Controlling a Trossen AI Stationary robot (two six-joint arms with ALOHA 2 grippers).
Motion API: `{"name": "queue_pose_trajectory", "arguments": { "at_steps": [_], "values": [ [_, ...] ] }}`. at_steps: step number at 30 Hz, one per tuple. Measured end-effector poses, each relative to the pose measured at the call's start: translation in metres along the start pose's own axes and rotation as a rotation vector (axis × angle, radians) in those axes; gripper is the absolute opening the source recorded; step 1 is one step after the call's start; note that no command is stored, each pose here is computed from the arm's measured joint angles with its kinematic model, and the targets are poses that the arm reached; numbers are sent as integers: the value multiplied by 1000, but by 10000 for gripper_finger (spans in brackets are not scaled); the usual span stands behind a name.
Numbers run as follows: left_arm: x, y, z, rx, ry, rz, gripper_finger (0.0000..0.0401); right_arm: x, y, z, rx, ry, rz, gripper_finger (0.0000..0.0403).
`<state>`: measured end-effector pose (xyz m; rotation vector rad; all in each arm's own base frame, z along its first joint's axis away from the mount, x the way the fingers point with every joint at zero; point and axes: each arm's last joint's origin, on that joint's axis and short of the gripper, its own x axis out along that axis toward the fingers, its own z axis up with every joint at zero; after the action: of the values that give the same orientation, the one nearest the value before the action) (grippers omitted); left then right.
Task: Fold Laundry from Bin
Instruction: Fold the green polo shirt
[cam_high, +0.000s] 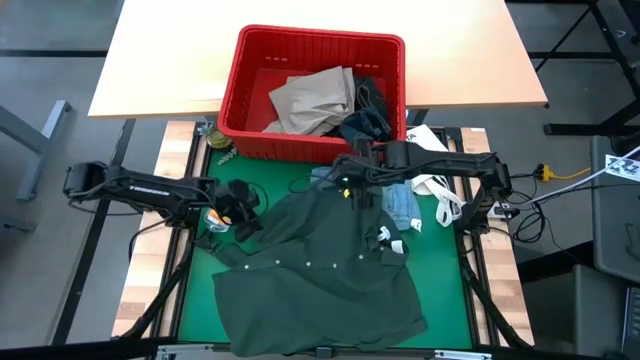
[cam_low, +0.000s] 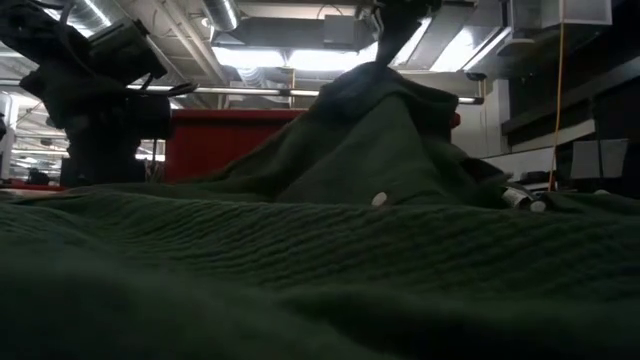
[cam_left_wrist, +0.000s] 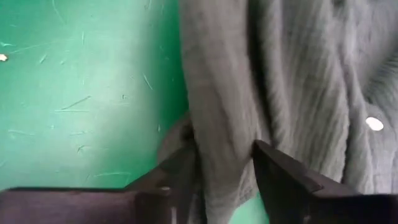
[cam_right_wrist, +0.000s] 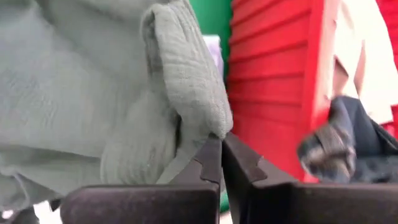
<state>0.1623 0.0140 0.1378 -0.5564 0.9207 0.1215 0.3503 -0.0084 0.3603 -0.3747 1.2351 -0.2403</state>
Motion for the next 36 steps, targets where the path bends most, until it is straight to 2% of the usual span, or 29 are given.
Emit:
{"name": "queue_pose_trajectory", "arguments": {
  "at_steps": [2, 5, 6, 10, 13, 21, 26, 30, 36],
  "values": [
    [0, -1, 0, 3, -4, 5, 104, -1, -1, -4, 8, 36, -19, 5],
    [-2, -1, 3, -10, -19, 20, 27, -1, -1, -8, 12, 84, -40, 5],
    [-4, -2, 6, -18, -32, 22, 14, -2, -1, -10, 16, 101, -47, 5],
    [-20, -12, 27, 2, -87, 13, 5, -2, -1, -17, 26, 168, -76, 5],
    [-38, -20, 45, 42, -83, 56, 3, -3, -2, -21, 29, 208, -97, 5],
    [-106, -41, 83, 123, -70, 328, 2, -16, -7, -27, 43, 177, -157, 5],
    [-141, -52, 95, 120, -100, 398, 1, -22, -10, -30, 49, 164, -173, 5],
    [-154, -58, 100, 121, -126, 403, 1, -22, -11, -30, 46, 164, -191, 5],
    [-175, -61, 97, 117, -60, 433, 0, -23, -11, -30, 39, 165, -222, 5]
  ]
}}
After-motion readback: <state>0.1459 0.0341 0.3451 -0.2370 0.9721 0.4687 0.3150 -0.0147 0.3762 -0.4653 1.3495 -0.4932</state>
